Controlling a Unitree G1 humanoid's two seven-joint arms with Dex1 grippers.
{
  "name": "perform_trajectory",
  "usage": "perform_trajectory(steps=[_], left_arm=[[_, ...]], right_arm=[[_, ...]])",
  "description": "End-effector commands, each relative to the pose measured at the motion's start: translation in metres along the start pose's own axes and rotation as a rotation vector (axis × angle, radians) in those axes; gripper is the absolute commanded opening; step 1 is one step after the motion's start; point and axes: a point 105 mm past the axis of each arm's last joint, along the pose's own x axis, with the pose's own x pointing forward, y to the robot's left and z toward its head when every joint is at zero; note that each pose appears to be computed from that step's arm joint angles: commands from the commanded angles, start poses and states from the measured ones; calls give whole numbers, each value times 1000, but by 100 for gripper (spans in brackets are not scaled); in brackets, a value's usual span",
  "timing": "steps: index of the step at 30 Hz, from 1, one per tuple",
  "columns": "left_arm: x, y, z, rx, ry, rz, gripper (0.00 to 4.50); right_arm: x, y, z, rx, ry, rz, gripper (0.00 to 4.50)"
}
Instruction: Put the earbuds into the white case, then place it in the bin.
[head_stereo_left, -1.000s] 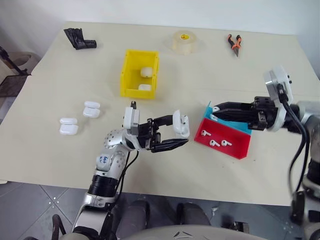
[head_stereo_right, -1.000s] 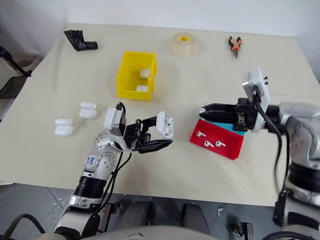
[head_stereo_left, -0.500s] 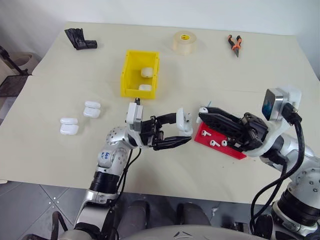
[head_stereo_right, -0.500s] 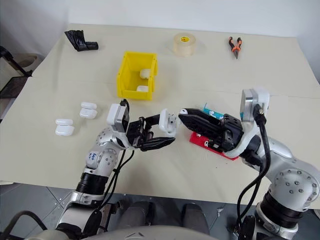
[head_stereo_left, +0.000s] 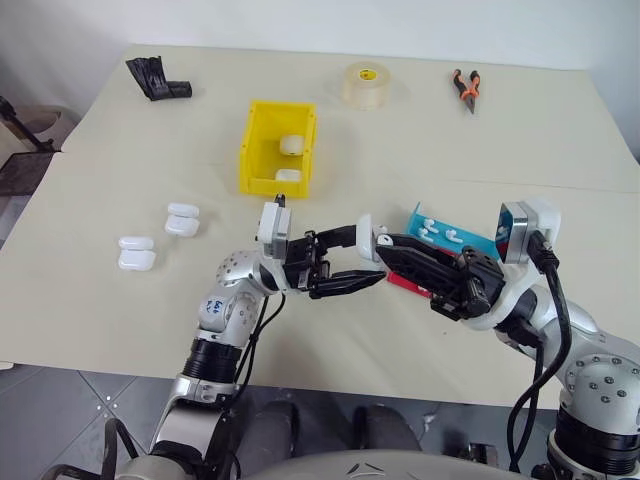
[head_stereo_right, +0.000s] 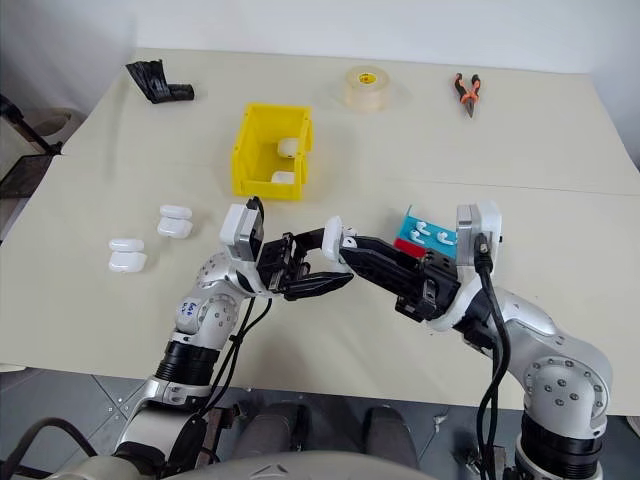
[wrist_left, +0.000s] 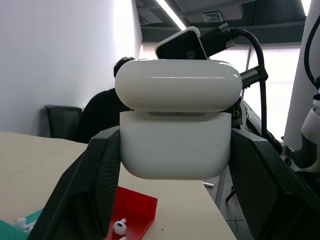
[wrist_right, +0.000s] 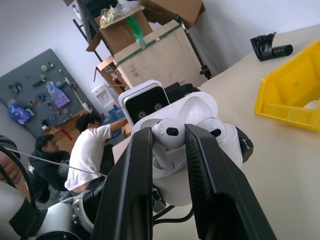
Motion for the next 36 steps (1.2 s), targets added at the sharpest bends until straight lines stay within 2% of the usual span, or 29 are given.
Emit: perform_trajectory(steps=[1,5,8,13,16,17,20,22,23,25,31,36], left_arm=[[6,-3,11,39,-38,-31,282],[7,-2,11,43,-40,-30,282],[7,-2,11,48,-38,-32,282],[-1,2,15,90,30,-20,282],[-7,19,11,205,217,47,282],[-9,23,9,262,303,44,282],[-8,24,10,360,400,-29,282],[-11,26,-1,425,572,-89,282],[-14,28,-5,448,636,-102,282],[-13,29,-11,445,678,-111,282],[3,20,-18,395,628,-120,282],[5,15,-16,357,597,-102,282]], right_arm=[[-2,2,-12,35,57,18,56],[-3,8,-19,64,115,45,185],[-5,4,-12,-24,119,27,282],[-24,-10,11,-114,154,-36,282],[-30,-13,22,-172,216,-47,226],[-31,-12,24,-186,242,-34,189],[-29,-10,28,-205,290,-10,84],[-19,-3,25,-251,346,60,14],[-15,0,24,-268,361,90,1],[-4,4,24,-280,364,129,1],[23,3,20,-274,367,169,1],[18,-13,5,-262,429,120,1]])
